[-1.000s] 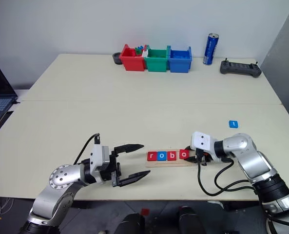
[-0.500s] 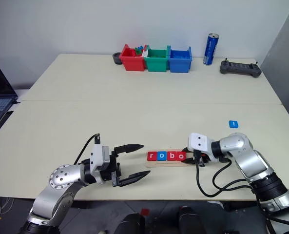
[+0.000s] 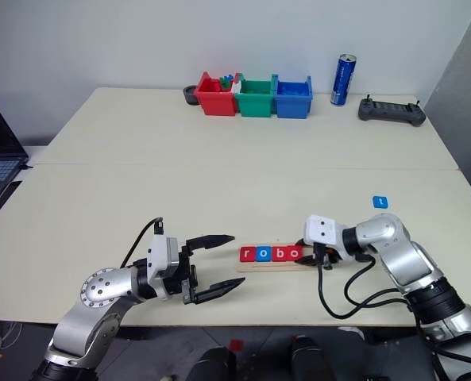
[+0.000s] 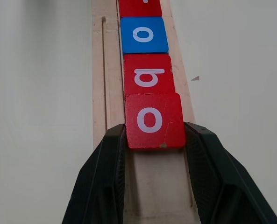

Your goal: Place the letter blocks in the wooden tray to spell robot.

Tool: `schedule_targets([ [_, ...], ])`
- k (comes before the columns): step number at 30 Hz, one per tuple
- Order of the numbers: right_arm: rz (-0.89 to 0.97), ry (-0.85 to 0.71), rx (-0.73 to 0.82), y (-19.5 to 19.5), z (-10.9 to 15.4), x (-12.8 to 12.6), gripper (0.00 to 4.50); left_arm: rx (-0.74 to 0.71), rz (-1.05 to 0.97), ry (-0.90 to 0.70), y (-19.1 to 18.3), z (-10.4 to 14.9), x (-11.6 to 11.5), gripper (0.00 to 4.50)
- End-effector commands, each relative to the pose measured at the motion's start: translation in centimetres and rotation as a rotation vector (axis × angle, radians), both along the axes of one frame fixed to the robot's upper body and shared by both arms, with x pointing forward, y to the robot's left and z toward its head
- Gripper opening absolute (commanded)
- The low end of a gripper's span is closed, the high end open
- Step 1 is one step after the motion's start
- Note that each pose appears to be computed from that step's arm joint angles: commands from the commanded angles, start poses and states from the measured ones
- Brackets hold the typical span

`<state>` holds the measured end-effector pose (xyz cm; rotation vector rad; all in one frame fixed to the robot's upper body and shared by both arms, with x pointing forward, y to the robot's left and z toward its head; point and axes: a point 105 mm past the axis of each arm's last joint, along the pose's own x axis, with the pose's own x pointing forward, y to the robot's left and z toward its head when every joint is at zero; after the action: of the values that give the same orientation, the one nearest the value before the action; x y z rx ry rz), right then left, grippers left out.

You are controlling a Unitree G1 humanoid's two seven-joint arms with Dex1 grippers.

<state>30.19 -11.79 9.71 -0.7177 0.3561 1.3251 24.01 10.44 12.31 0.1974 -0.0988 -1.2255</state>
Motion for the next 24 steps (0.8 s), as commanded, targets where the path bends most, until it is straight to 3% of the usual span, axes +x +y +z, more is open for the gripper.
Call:
schedule_targets([
  [1, 0.001, -0.033, 0.003, 0.0, 0.8, 0.4, 1.44, -0.015, -0.013, -0.045, -0.2, 0.9, -0.4, 4.50],
  [6, -0.011, -0.030, -0.008, -0.7, 0.9, 0.4, 1.44, -0.014, -0.011, -0.047, -0.1, 0.9, -0.3, 4.50],
  [15, -0.161, -0.010, -0.038, -6.5, 3.1, -0.8, 1.44, -0.009, -0.008, -0.040, 0.2, 0.5, -0.7, 4.50],
  [24, -0.317, -0.001, -0.098, -10.3, 0.7, -0.9, 1.44, -0.011, -0.059, -0.047, -0.4, 0.7, 0.0, 4.50],
])
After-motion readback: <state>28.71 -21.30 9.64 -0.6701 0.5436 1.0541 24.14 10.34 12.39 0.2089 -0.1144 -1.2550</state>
